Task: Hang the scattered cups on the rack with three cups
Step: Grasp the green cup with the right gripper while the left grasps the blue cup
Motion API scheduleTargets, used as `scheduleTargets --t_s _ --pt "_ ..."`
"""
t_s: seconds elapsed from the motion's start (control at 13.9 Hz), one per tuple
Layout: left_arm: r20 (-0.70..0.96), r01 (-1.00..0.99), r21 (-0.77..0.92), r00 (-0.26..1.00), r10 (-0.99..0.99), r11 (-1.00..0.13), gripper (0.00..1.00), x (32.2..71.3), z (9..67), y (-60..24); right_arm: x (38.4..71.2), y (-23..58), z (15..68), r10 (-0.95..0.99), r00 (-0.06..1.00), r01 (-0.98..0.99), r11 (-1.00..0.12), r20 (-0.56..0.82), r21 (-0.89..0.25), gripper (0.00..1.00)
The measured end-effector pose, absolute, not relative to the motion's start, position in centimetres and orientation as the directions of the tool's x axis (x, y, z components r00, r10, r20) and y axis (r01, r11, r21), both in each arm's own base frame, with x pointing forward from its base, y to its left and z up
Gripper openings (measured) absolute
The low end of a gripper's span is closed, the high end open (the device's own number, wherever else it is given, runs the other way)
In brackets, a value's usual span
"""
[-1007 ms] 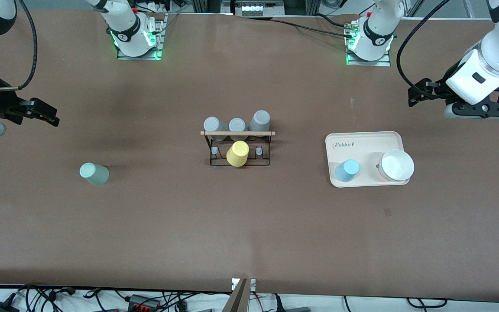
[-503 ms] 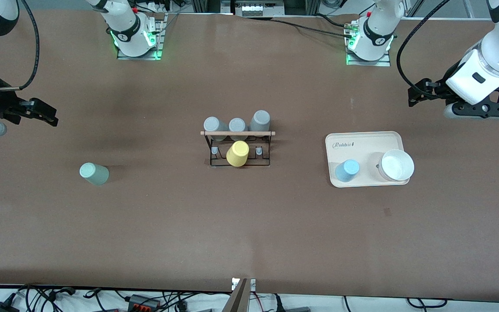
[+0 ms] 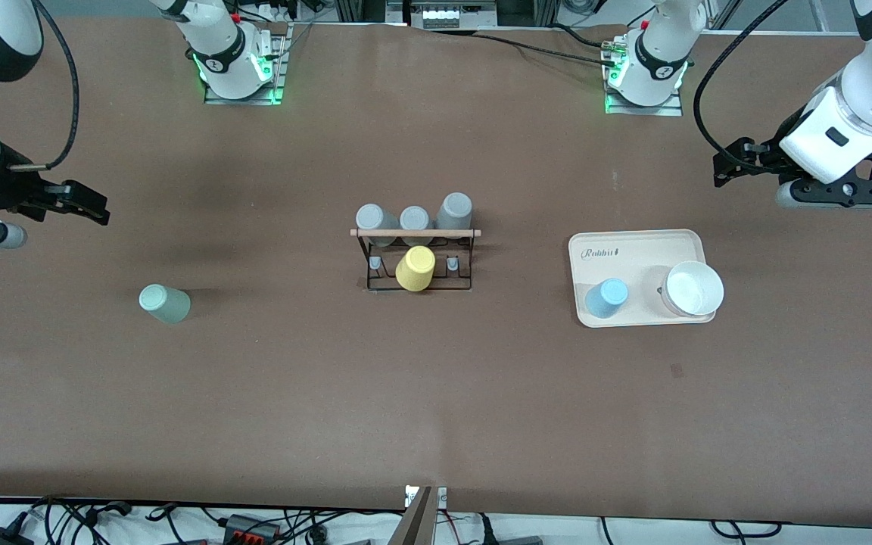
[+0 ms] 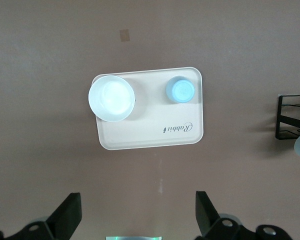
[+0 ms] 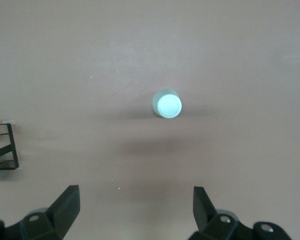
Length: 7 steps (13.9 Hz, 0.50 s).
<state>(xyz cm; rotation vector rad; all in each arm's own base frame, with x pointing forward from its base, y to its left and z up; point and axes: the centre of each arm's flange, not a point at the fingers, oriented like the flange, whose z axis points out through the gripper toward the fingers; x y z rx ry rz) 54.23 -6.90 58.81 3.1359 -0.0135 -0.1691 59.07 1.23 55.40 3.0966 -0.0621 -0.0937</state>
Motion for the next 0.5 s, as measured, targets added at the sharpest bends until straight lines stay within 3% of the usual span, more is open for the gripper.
scheduleTargets --t_s 0.29,0.5 --pt "-0.115 -0.011 0.01 0.993 -0.012 -1.0 1.0 54.9 57.9 -6.8 60.2 0.7 50.3 -0.048 0.99 -0.041 -0.998 -0.135 0.055 1.0" --pt "-0.102 -0.021 0.065 0.994 -0.028 -0.998 1.0 58.7 52.4 -7.0 62.7 0.5 44.6 -0.042 0.989 -0.033 -0.997 -0.14 0.07 1.0"
